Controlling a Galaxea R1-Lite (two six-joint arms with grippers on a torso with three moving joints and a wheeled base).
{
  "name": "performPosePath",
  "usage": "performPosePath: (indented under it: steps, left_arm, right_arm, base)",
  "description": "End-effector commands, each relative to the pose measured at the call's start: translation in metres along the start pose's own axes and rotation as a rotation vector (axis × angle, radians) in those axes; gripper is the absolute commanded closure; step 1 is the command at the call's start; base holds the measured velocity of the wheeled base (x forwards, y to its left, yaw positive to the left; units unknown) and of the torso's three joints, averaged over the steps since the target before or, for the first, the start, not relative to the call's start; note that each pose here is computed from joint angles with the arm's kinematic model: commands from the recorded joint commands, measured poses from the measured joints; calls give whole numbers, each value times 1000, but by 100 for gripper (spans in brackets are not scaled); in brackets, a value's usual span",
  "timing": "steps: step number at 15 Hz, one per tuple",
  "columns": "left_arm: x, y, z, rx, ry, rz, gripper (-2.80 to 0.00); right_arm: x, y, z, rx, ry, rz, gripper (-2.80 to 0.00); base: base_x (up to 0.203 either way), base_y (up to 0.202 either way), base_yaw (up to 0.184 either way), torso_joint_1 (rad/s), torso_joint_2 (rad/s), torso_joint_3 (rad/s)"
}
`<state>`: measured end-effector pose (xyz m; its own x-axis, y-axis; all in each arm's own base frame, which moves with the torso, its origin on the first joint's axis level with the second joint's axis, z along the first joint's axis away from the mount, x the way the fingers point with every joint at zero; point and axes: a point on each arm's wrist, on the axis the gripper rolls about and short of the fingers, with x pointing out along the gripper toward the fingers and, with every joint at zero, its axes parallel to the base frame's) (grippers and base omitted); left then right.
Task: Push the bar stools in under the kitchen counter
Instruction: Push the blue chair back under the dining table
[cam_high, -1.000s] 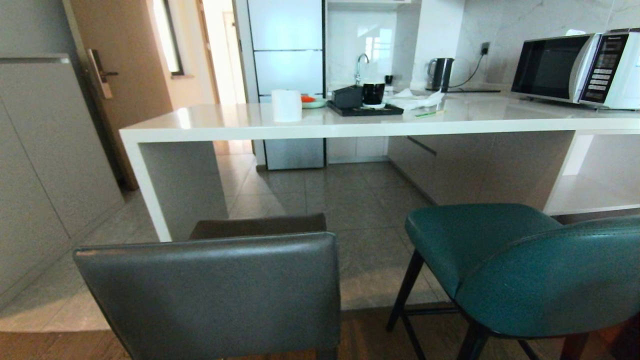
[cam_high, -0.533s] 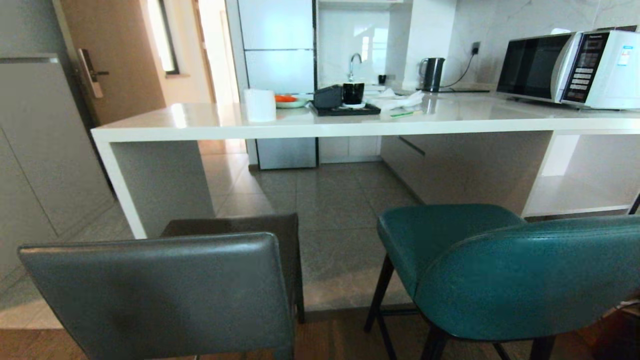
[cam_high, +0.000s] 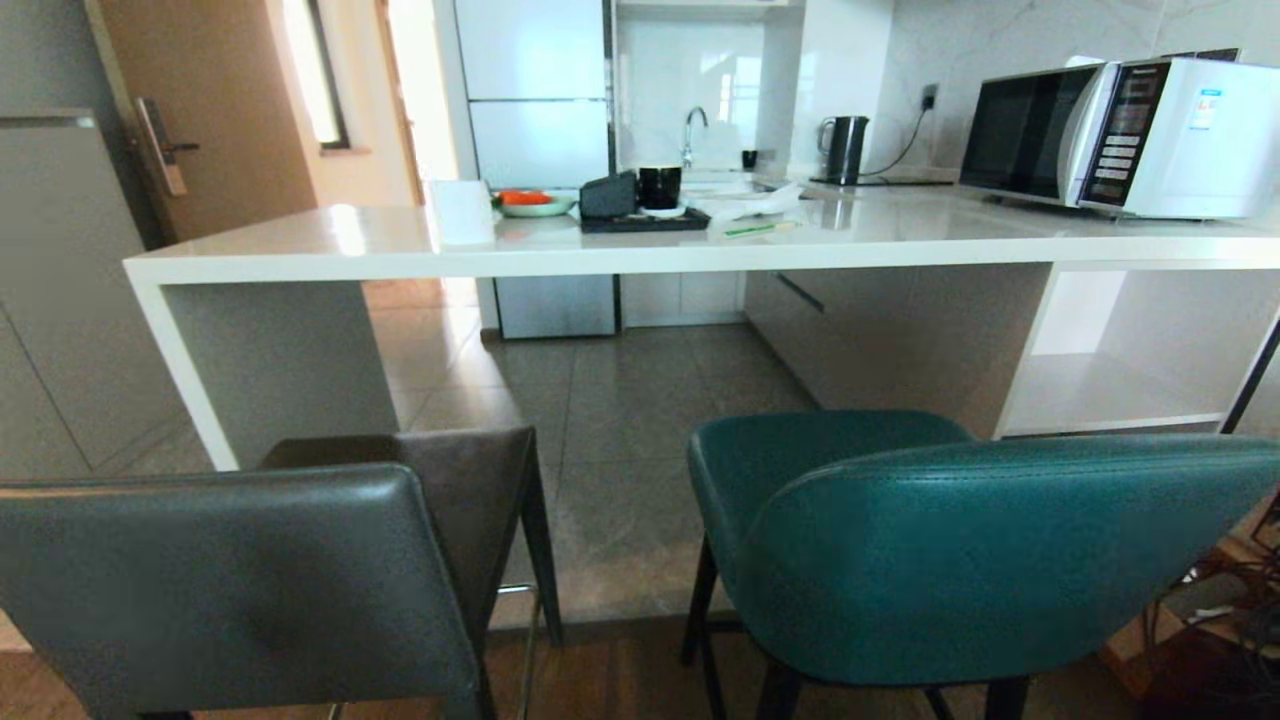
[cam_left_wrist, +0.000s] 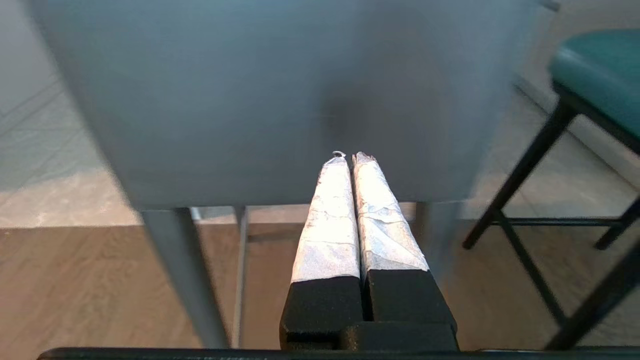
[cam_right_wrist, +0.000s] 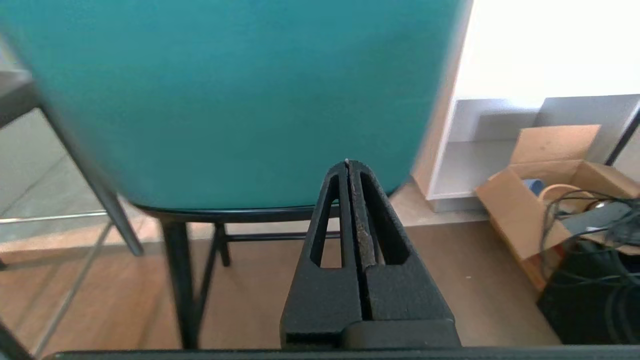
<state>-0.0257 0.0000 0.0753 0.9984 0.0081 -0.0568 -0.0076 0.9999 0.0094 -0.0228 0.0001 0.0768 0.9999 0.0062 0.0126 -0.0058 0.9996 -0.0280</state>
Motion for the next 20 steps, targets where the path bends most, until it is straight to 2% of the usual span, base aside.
performPosePath:
  steps: [1, 20]
  left_arm:
    - [0, 0, 0, 0, 0, 1, 0]
    - [0, 0, 0, -6, 0, 1, 0]
  right_arm:
    - [1, 0, -2, -1, 9, 0, 0]
    - [1, 0, -2, -1, 9, 2, 0]
  base:
    - [0, -199, 1, -2, -2, 2]
    - [0, -193, 1, 3, 3, 3]
